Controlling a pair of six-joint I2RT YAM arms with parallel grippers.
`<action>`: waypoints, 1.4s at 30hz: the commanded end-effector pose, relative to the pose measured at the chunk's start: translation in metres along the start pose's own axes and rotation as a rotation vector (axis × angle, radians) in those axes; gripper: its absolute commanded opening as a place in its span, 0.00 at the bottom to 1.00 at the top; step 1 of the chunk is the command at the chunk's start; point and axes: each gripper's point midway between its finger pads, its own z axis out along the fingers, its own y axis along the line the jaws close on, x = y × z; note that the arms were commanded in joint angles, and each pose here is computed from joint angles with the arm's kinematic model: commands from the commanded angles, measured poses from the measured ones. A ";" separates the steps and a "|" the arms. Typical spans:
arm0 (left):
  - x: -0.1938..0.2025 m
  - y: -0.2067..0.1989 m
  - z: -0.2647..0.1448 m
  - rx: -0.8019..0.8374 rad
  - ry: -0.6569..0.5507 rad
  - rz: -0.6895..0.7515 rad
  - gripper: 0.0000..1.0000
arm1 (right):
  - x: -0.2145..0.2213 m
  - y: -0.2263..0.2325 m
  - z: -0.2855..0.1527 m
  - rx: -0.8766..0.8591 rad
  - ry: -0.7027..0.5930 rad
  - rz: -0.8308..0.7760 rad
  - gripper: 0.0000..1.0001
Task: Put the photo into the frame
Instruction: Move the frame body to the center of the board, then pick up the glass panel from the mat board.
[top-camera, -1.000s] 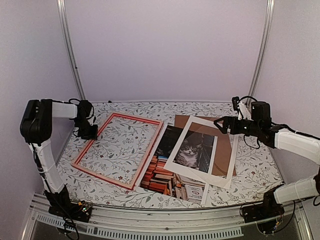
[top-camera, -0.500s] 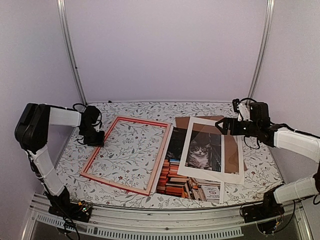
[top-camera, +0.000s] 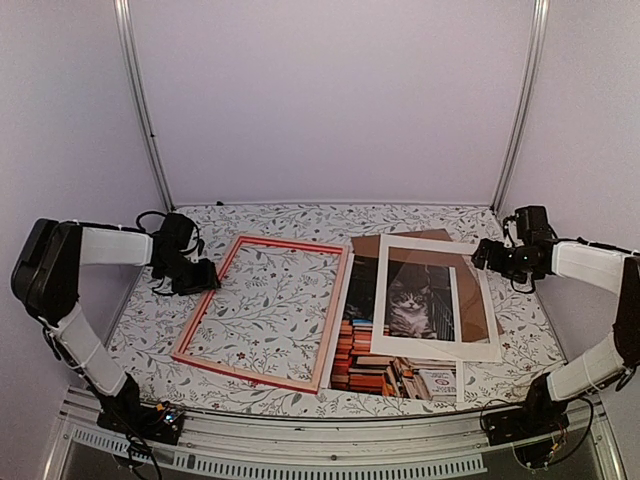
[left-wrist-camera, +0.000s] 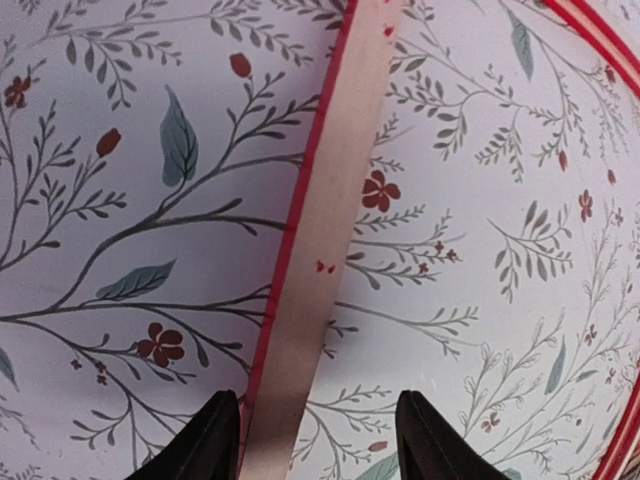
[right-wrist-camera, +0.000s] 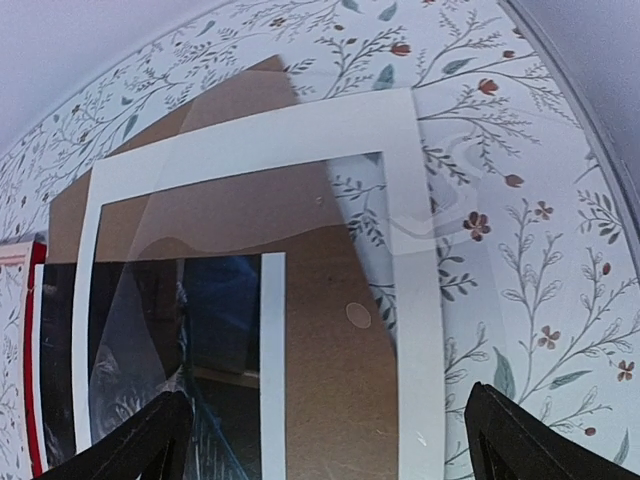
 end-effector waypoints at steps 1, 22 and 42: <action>-0.037 -0.019 -0.032 0.049 -0.165 0.007 0.61 | 0.012 -0.052 0.004 0.114 0.038 0.132 0.99; -0.060 -0.067 -0.099 0.203 -0.377 0.066 0.82 | 0.061 -0.092 0.016 -0.026 0.139 0.406 0.81; -0.057 -0.081 -0.105 0.223 -0.389 0.099 0.84 | 0.079 -0.085 0.030 -0.229 0.133 0.585 0.56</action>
